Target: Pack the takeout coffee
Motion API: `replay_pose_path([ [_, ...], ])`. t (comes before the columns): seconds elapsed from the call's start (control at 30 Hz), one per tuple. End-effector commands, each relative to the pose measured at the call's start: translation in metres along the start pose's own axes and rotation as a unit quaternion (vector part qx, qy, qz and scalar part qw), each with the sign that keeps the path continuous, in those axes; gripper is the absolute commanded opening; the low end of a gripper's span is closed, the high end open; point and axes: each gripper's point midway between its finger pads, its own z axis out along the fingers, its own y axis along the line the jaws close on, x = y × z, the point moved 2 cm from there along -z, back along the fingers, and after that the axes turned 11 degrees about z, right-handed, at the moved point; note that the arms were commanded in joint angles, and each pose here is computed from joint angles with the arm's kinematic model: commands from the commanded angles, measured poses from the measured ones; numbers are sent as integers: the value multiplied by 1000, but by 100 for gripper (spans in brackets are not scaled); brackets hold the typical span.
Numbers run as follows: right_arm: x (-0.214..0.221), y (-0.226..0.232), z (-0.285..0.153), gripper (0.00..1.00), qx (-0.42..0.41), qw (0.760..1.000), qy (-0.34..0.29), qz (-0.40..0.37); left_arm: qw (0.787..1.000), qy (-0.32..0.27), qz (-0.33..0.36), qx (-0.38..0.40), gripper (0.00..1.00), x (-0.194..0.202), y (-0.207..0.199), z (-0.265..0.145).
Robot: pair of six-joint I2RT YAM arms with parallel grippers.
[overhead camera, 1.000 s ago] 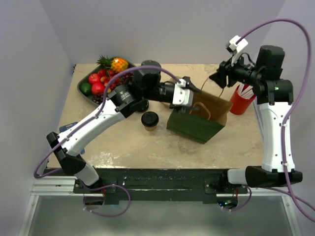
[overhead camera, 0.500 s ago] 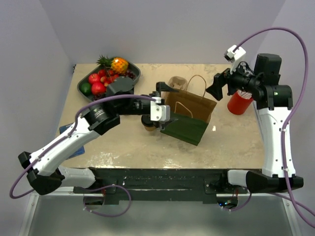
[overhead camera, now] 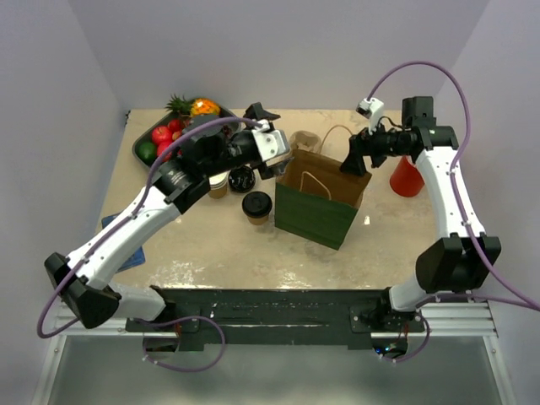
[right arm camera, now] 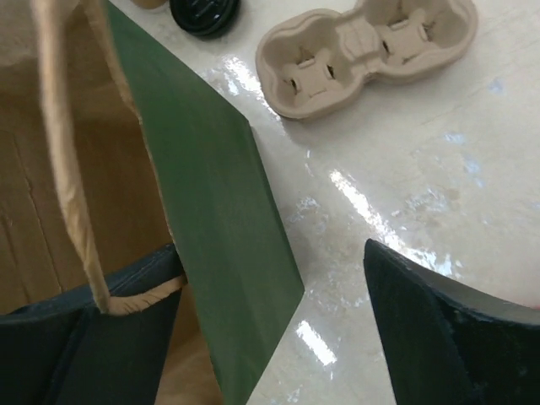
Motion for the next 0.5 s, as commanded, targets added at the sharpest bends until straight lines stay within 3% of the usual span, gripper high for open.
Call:
replay_pose_path([
  [0.0,-18,11,4,81,-66,996,-23,-63,997,35,-41,-59,100,29,19,15],
  [0.17,-17,17,2,50,-108,990,5,-89,994,59,-44,-76,100,46,34,22],
  [0.2,-17,18,0,35,-110,989,5,-99,995,59,-44,-74,99,48,35,23],
  [0.3,-15,26,-6,16,-112,988,-3,-107,995,56,-33,-79,100,49,37,20],
  [0.4,-14,35,-19,0,-92,987,-21,-127,994,55,-34,-88,100,51,35,15],
  [0.47,-12,47,-31,0,-78,983,-35,-160,994,56,-39,-91,100,52,32,10],
])
